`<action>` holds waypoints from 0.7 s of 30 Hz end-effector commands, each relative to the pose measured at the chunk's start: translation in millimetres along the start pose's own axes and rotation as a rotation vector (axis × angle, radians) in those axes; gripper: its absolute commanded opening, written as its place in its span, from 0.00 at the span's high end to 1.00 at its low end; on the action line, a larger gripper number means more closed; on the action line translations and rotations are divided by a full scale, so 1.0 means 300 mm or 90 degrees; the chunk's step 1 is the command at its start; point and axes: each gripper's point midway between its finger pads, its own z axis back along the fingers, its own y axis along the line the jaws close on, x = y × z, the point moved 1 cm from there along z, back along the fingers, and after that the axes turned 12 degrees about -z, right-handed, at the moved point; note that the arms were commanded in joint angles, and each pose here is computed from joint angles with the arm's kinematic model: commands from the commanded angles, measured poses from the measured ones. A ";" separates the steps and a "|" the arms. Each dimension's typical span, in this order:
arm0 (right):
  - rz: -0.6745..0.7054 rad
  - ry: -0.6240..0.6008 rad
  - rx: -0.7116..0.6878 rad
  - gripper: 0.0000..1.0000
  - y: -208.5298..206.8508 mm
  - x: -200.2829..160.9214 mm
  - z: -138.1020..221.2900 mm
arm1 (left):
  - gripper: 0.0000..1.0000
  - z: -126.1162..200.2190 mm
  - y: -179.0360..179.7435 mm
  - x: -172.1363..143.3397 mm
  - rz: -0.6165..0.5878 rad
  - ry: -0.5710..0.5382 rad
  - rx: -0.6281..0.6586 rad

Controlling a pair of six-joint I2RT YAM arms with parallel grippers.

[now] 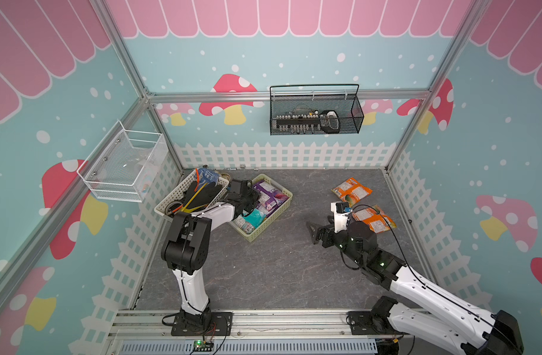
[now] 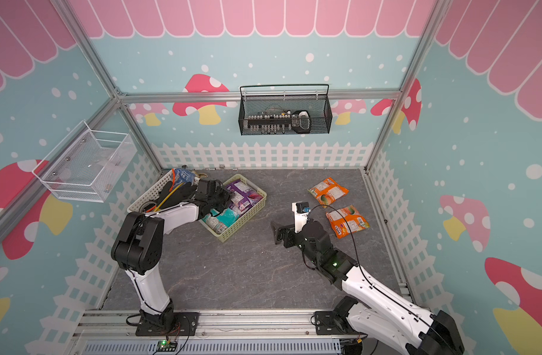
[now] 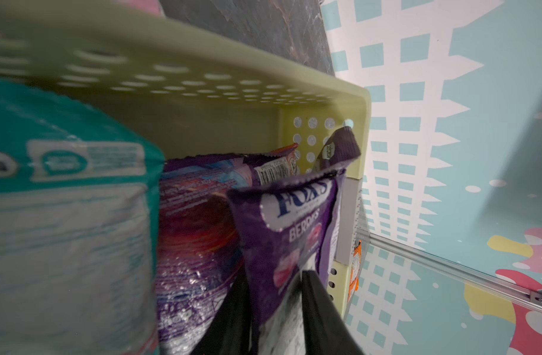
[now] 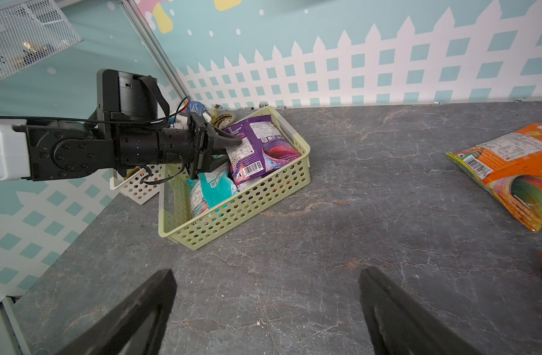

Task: Put the candies in the basket
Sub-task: Place the candy in the basket.

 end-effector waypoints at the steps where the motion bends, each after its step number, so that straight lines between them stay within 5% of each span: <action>1: -0.008 -0.003 0.003 0.01 0.016 0.019 -0.002 | 0.64 0.028 0.014 0.008 0.000 0.000 0.003; 7: -0.022 0.002 -0.010 0.01 0.005 0.010 -0.015 | 0.49 0.081 -0.005 0.040 -0.019 -0.015 0.008; 13: -0.075 -0.021 -0.119 0.01 -0.106 0.005 -0.008 | 0.38 0.176 -0.035 0.084 -0.084 -0.053 0.019; 18: -0.137 -0.035 -0.243 0.01 -0.257 -0.014 0.005 | 0.27 0.264 -0.072 0.106 -0.217 -0.076 0.027; 21: -0.180 -0.032 -0.291 0.01 -0.367 -0.030 0.012 | 0.11 0.326 -0.087 0.103 -0.317 -0.081 0.035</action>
